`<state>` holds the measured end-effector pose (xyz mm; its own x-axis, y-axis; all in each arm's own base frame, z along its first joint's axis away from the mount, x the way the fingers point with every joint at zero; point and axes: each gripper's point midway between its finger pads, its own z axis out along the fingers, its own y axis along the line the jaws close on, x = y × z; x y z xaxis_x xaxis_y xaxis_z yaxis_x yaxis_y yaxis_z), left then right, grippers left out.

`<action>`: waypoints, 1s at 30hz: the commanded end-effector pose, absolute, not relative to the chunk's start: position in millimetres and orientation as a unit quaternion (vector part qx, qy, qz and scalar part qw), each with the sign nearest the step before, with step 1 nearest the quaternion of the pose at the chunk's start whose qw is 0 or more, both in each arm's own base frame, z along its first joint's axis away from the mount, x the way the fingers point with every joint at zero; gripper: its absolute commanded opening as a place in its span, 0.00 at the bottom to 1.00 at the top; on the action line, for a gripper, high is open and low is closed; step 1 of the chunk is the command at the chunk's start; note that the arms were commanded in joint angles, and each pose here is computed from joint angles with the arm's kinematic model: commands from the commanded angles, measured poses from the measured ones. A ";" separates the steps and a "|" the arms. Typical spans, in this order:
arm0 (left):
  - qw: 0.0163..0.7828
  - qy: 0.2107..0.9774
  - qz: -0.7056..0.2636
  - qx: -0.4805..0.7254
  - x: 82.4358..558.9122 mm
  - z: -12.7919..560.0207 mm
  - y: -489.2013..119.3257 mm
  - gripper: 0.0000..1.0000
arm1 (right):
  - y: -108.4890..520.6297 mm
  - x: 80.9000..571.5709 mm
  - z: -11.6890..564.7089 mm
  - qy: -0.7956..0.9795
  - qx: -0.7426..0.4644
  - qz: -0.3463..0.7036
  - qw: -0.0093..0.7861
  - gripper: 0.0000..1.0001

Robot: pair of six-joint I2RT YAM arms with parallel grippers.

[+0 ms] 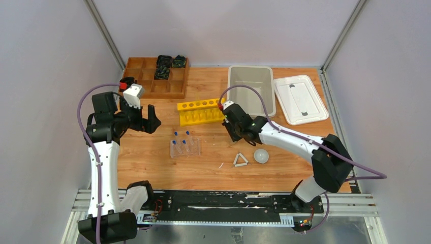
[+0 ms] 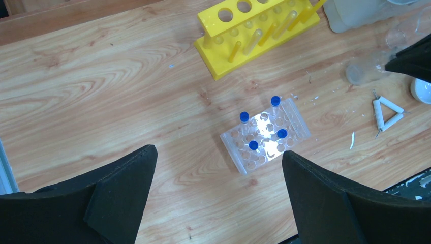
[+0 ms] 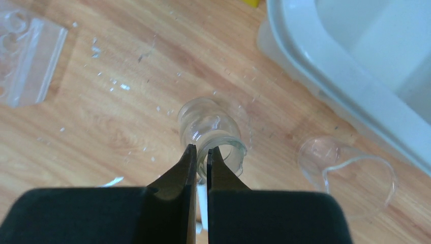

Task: Organize the chemistry lab equipment

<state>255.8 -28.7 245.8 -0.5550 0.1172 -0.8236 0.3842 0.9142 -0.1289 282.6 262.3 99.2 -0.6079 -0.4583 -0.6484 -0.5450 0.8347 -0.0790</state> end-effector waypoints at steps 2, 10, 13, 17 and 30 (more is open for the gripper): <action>0.457 0.865 -0.149 0.147 253.9 254.1 -30.6 1.00 | 268.9 267.8 184.1 0.880 -0.264 0.121 0.377 0.00; 0.458 0.863 -0.154 0.148 254.8 256.0 -32.2 1.00 | 251.6 309.7 309.2 0.852 -0.210 0.122 0.465 0.00; 0.461 0.861 -0.156 0.149 256.0 260.0 -32.8 1.00 | 236.0 343.6 317.6 0.861 -0.191 0.080 0.465 0.00; 0.459 0.860 -0.161 0.151 256.9 259.4 -34.3 1.00 | 220.6 392.2 306.0 0.876 -0.166 0.030 0.452 0.00; 0.443 0.864 -0.167 0.168 259.4 245.1 -34.9 1.00 | 209.8 516.2 204.0 0.902 -0.163 -0.063 0.395 0.00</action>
